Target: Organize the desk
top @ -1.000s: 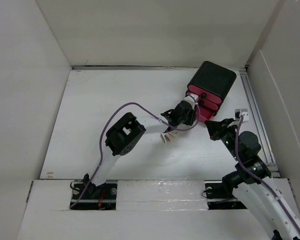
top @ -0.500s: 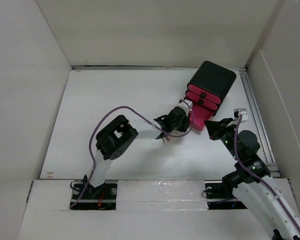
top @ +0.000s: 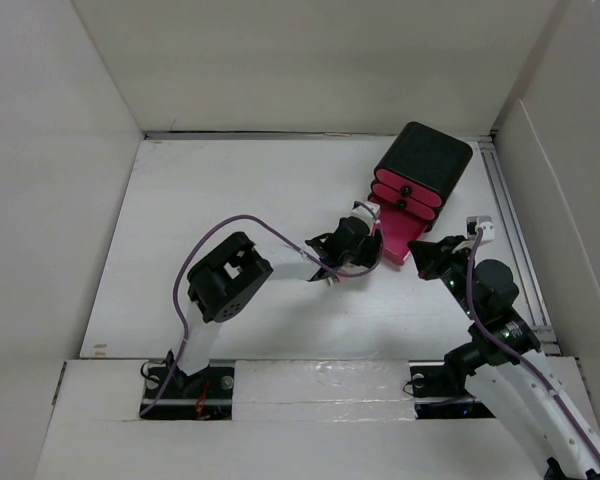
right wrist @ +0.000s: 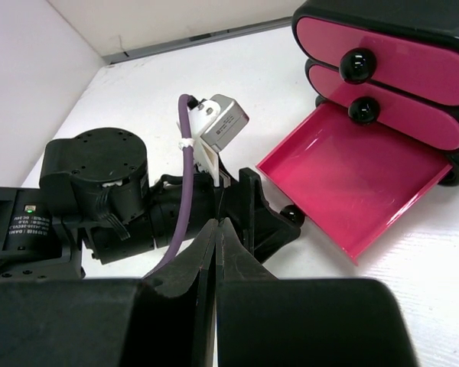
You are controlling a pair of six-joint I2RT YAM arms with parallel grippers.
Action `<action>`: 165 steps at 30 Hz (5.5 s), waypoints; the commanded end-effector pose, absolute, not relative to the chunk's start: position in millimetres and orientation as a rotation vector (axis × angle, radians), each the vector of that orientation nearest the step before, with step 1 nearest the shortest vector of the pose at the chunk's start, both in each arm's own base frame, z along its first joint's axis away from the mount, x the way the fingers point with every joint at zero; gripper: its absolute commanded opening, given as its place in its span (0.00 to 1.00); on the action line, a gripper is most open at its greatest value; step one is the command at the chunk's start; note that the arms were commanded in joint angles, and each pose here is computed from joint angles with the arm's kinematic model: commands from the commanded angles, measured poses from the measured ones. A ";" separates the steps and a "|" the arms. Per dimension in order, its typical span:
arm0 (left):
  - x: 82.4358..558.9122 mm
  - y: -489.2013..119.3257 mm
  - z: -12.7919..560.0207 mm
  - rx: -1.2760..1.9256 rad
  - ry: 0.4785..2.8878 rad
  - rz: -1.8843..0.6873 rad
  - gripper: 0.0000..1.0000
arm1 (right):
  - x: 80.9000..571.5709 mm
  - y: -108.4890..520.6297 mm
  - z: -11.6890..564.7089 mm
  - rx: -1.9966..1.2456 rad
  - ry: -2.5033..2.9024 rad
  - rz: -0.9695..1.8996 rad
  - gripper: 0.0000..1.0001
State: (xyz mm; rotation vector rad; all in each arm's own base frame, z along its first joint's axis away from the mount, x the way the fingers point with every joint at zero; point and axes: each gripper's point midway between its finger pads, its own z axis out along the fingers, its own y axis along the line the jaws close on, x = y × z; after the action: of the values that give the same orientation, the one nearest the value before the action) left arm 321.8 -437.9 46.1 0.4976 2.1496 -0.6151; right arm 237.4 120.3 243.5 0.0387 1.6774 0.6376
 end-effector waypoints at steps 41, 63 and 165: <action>278.7 -343.7 54.4 0.000 2.195 -0.251 0.66 | 243.3 184.7 259.7 -0.081 1.542 0.994 0.21; 257.9 -319.7 36.6 0.042 2.223 -0.206 0.02 | 250.3 184.4 249.4 -0.055 1.561 0.980 0.22; 298.9 -346.6 49.3 0.244 2.153 -0.205 0.30 | 253.4 156.8 249.7 0.083 1.523 0.883 0.26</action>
State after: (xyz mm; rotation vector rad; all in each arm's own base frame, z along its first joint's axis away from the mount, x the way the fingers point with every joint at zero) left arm 298.9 -371.8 36.5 0.1890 2.1856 -0.3133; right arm 255.1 151.8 231.0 0.1081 1.5891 0.8463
